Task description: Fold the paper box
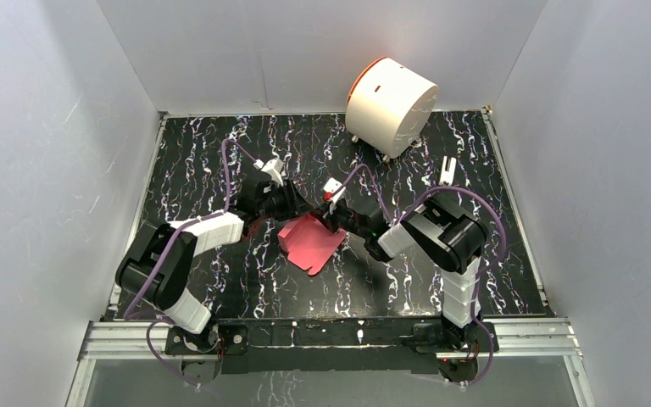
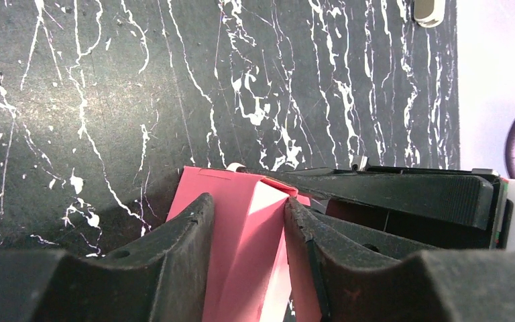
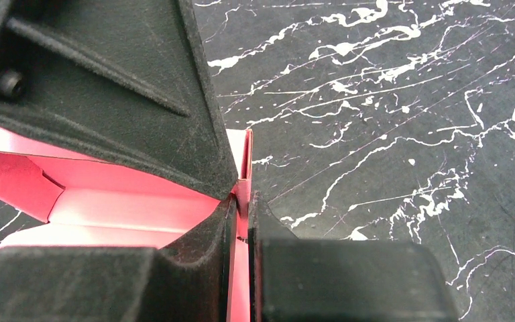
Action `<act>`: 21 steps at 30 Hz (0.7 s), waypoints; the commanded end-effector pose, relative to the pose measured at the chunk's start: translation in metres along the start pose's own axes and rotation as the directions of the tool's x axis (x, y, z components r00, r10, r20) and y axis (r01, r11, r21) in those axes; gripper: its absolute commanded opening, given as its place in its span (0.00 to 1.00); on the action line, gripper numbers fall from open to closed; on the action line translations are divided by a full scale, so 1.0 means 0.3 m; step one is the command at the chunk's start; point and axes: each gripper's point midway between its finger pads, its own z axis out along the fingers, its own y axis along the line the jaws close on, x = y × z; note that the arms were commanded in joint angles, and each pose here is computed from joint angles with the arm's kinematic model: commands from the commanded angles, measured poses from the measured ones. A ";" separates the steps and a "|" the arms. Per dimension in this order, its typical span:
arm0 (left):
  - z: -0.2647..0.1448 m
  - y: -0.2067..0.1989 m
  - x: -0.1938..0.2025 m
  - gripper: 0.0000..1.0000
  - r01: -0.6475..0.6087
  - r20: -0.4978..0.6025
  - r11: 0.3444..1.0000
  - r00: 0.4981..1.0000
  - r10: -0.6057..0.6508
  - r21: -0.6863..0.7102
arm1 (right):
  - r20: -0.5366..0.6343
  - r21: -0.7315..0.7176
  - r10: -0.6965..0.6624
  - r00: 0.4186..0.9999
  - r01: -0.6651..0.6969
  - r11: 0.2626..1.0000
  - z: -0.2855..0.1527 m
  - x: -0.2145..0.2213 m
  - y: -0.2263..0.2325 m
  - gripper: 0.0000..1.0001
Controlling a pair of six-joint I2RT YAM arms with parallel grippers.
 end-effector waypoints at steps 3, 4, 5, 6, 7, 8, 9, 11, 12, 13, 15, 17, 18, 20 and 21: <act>-0.002 -0.039 0.071 0.34 0.097 -0.122 0.990 0.989 -0.084 0.102 | 0.109 -0.021 -0.057 0.992 0.059 0.998 0.021 -0.036 0.007 0.18; -0.002 -0.039 0.071 0.33 0.100 -0.124 0.989 0.988 -0.087 0.106 | 0.107 -0.018 -0.058 0.993 0.060 0.998 0.026 -0.033 0.002 0.19; -0.002 -0.040 0.068 0.33 0.101 -0.124 0.989 0.988 -0.088 0.109 | 0.100 -0.021 -0.056 0.993 0.059 0.998 0.032 -0.028 0.002 0.19; -0.004 -0.044 0.067 0.33 0.102 -0.123 0.988 0.988 -0.088 0.113 | 0.094 -0.028 -0.054 0.994 0.057 0.998 0.037 -0.023 0.005 0.19; -0.004 -0.046 0.067 0.33 0.101 -0.125 0.988 0.988 -0.086 0.118 | 0.092 -0.033 -0.053 0.994 0.057 0.998 0.039 -0.020 0.007 0.19; -0.003 -0.046 0.067 0.33 0.101 -0.126 0.988 0.988 -0.086 0.119 | 0.092 -0.041 -0.053 0.994 0.057 0.998 0.042 -0.020 0.011 0.20; -0.003 -0.047 0.069 0.33 0.101 -0.131 0.987 0.988 -0.085 0.121 | 0.091 -0.044 -0.052 0.995 0.056 0.997 0.044 -0.018 0.012 0.21; -0.001 -0.049 0.073 0.33 0.102 -0.139 0.987 0.987 -0.084 0.128 | 0.091 -0.058 -0.051 0.995 0.056 0.997 0.049 -0.017 0.019 0.22; 0.000 -0.049 0.075 0.33 0.103 -0.141 0.986 0.986 -0.084 0.128 | 0.089 -0.060 -0.050 0.995 0.056 0.997 0.051 -0.018 0.020 0.23; 0.000 -0.050 0.075 0.33 0.103 -0.142 0.986 0.986 -0.084 0.131 | 0.084 -0.062 -0.050 0.995 0.055 0.997 0.053 -0.014 0.020 0.23; -0.001 -0.052 0.076 0.33 0.103 -0.144 0.986 0.986 -0.084 0.134 | 0.083 -0.069 -0.052 0.995 0.057 0.996 0.054 -0.013 0.023 0.24; -0.002 -0.054 0.077 0.33 0.103 -0.146 0.985 0.986 -0.083 0.137 | 0.076 -0.066 -0.050 0.996 0.055 0.996 0.054 -0.006 0.020 0.23; -0.001 -0.055 0.077 0.33 0.103 -0.146 0.985 0.986 -0.082 0.140 | 0.074 -0.067 -0.050 0.996 0.055 0.996 0.055 -0.003 0.022 0.22; -0.003 -0.064 0.078 0.33 0.103 -0.153 0.983 0.985 -0.080 0.154 | 0.067 -0.082 -0.048 0.997 0.053 0.995 0.057 0.005 0.030 0.23; -0.003 -0.070 0.080 0.33 0.106 -0.160 0.981 0.984 -0.080 0.163 | 0.062 -0.092 -0.045 0.997 0.051 0.994 0.060 0.009 0.036 0.24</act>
